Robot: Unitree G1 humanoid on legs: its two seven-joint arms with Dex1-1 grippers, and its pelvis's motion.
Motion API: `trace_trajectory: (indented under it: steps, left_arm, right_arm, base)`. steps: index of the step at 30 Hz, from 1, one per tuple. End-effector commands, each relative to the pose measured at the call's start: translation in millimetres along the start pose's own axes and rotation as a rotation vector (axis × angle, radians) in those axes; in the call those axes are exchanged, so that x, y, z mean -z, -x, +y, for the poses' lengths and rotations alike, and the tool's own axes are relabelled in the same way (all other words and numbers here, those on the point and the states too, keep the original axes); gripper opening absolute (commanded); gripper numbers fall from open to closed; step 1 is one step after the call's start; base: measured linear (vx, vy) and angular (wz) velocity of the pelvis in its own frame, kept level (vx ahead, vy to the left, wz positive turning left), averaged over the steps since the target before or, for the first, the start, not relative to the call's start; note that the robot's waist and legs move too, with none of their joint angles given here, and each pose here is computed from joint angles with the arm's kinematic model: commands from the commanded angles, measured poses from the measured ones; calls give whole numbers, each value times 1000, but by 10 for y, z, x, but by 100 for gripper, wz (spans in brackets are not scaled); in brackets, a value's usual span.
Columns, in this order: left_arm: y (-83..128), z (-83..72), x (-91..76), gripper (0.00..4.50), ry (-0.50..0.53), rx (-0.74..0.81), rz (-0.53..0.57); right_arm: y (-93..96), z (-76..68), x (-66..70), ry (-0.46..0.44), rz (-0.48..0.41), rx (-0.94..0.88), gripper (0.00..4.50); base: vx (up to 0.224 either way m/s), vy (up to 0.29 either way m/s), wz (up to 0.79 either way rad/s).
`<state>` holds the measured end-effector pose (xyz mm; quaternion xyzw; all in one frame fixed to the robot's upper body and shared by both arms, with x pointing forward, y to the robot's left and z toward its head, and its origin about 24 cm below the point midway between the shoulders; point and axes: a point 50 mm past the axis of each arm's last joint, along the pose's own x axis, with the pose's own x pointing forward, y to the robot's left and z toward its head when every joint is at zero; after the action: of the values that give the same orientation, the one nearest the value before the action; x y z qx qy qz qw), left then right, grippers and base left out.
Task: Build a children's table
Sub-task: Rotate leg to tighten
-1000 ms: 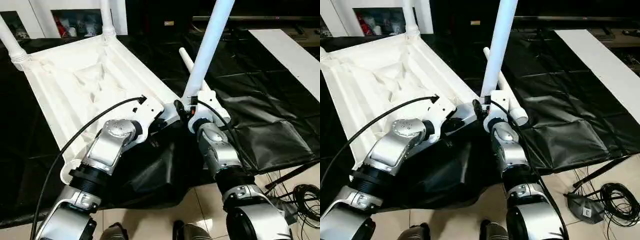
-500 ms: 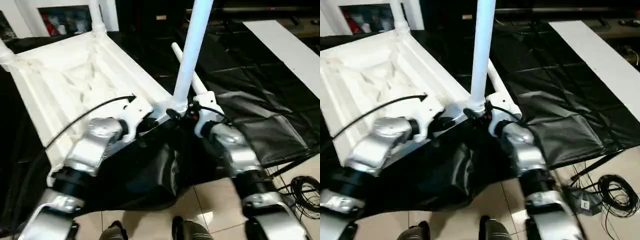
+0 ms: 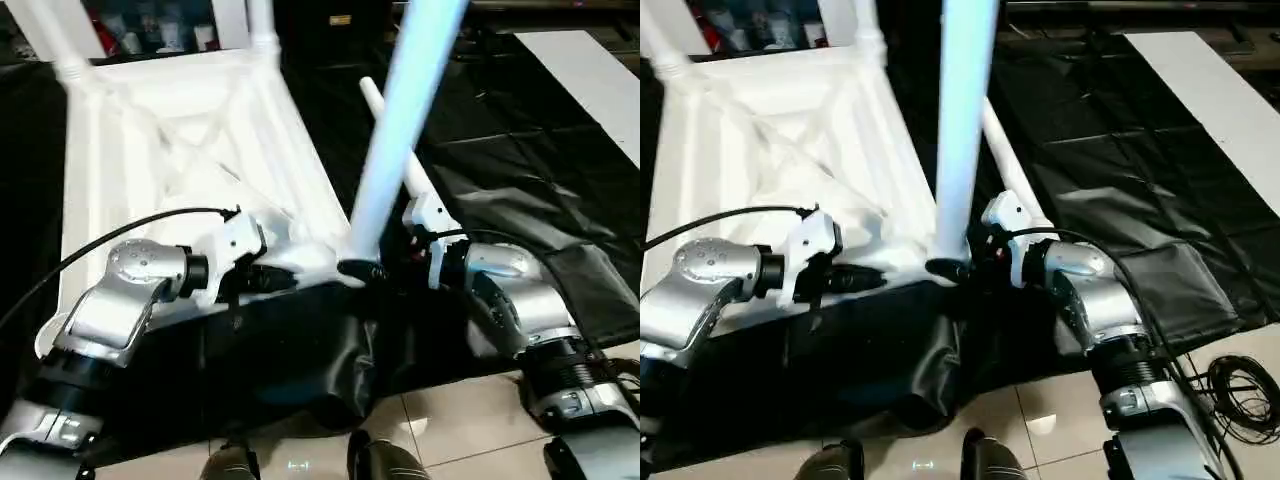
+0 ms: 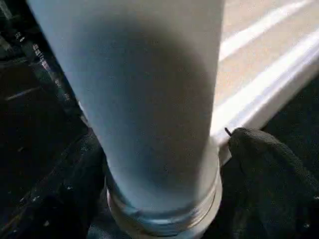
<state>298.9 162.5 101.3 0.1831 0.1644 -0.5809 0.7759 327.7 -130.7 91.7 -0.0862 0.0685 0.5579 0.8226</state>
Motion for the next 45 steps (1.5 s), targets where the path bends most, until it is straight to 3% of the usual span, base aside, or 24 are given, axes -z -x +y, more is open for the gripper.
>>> trace_trajectory:
  steps: [1,8,10,21,33,36,41,44,45]
  left_arm:
    - [-121,-156,80,0,37,121,3]
    - [-105,-160,74,0,33,132,1]
    - [-103,-155,69,0,32,130,0]
    - [-102,-167,76,0,34,140,9]
    - [-120,-175,81,0,33,137,9]
    - [-145,-122,102,0,35,74,25]
    - [-298,15,109,0,107,-127,42]
    - [-349,29,96,0,119,-159,42]
    - [-498,53,56,0,146,-232,56]
  right_arm:
    - [26,3,-30,49,26,-37,407]
    - [-7,-2,-31,47,18,-76,407]
    - [-18,-15,-45,40,4,-67,371]
    - [-22,16,10,46,15,-106,283]
    - [-35,34,71,30,32,-111,265]
    - [-66,18,122,-39,38,-53,265]
    - [-288,-16,307,-150,28,283,265]
    - [-346,-2,338,-178,27,343,265]
    - [-520,32,390,-267,26,500,265]
  base:
    - [0,0,0]
    - [0,0,0]
    - [0,0,0]
    - [0,0,0]
    - [0,0,0]
    - [0,0,0]
    - [0,0,0]
    - [0,0,0]
    - [0,0,0]
